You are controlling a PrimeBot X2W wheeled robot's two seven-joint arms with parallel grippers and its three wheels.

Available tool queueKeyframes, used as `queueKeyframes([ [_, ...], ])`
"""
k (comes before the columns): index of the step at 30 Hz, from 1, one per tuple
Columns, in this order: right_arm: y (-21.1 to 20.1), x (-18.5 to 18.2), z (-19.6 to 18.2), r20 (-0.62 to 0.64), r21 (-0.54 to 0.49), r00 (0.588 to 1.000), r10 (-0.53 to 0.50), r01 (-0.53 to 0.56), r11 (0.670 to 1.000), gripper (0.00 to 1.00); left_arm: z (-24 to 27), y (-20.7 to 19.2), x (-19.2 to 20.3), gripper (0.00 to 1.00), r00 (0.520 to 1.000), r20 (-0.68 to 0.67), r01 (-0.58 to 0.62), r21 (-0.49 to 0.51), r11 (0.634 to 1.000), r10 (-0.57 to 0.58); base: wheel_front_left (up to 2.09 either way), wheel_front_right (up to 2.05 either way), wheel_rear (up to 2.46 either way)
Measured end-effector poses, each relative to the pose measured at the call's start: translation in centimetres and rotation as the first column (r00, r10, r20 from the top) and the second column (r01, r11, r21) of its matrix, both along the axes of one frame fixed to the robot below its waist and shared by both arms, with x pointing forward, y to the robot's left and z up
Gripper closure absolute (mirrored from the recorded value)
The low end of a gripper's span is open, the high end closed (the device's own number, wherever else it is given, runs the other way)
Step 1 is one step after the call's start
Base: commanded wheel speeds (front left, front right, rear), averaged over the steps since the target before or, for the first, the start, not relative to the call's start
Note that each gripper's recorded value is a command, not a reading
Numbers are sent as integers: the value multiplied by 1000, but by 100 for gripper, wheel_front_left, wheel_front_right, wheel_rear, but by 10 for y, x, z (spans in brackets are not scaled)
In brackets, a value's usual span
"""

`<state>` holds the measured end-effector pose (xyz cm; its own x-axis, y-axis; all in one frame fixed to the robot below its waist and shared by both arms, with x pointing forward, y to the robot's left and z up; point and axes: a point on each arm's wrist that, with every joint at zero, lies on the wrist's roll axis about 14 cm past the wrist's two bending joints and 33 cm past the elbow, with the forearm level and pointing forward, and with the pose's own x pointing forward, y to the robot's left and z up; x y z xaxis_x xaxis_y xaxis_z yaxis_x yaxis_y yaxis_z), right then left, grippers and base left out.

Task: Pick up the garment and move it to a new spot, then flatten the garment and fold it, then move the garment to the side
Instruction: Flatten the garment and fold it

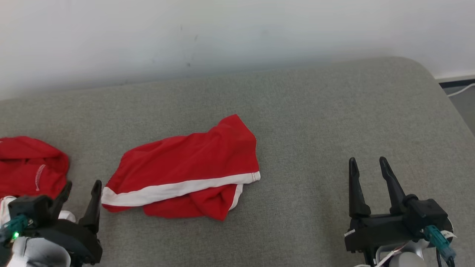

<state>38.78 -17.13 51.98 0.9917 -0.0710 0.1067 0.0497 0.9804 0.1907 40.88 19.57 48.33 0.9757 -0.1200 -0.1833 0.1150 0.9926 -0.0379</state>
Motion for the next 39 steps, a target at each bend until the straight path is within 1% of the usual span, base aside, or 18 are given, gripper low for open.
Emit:
queueKeyframes([
  [3, 0, 5, 0, 0, -4, 1000, 1, -1, 1000, 0, -25, 0, 4, 0, 993, -119, 25, 34, 999, -21, 0, 0, 0],
  [10, -9, 8, -11, -29, -26, 999, -22, 21, 999, 0, -54, 8, 24, 0, 960, -280, 57, 105, 993, -25, 0, 0, 0],
  [13, -12, 9, -14, -37, -30, 999, -31, 30, 999, 0, -69, 11, 26, 0, 935, -354, 73, 126, 989, -24, 0, 0, 0],
  [18, -17, 11, -15, -40, -42, 998, -43, 41, 998, 0, -99, 9, 14, 0, 878, -478, 121, 147, 982, -37, 0, 0, 0],
  [22, -19, 12, -16, -42, -44, 998, -48, 46, 998, 0, -103, 4, 12, 0, 861, -505, 148, 134, 980, -60, 0, 0, 0],
  [27, -16, 14, -17, -45, -44, 998, -37, 35, 998, 0, -101, -11, 12, 0, 853, -511, 163, 75, 984, -103, 0, 0, 0],
  [35, -10, 16, -18, -46, -43, 999, -22, 20, 999, 0, -105, -16, 7, 0, 822, -555, 193, 64, 979, -125, 0, 0, 0],
  [36, -10, 16, -18, -45, -45, 999, -20, 18, 999, 0, -106, -19, 6, 6, 819, -557, 202, 54, 978, -138, 0, 0, 0],
  [37, -10, 17, -18, -46, -49, 999, -19, 17, 999, 0, -106, -20, 6, 67, 817, -559, 203, 47, 978, -143, 0, 0, 0],
  [38, -9, 17, -19, -47, -49, 999, -19, 17, 999, 0, -106, -22, 7, 100, 816, -558, 211, 43, 977, -151, 0, 0, 0],
  [39, -9, 18, -19, -47, -49, 999, -18, 16, 999, 0, -105, -24, 8, 100, 816, -557, 217, 42, 975, -157, 0, 0, 0],
])
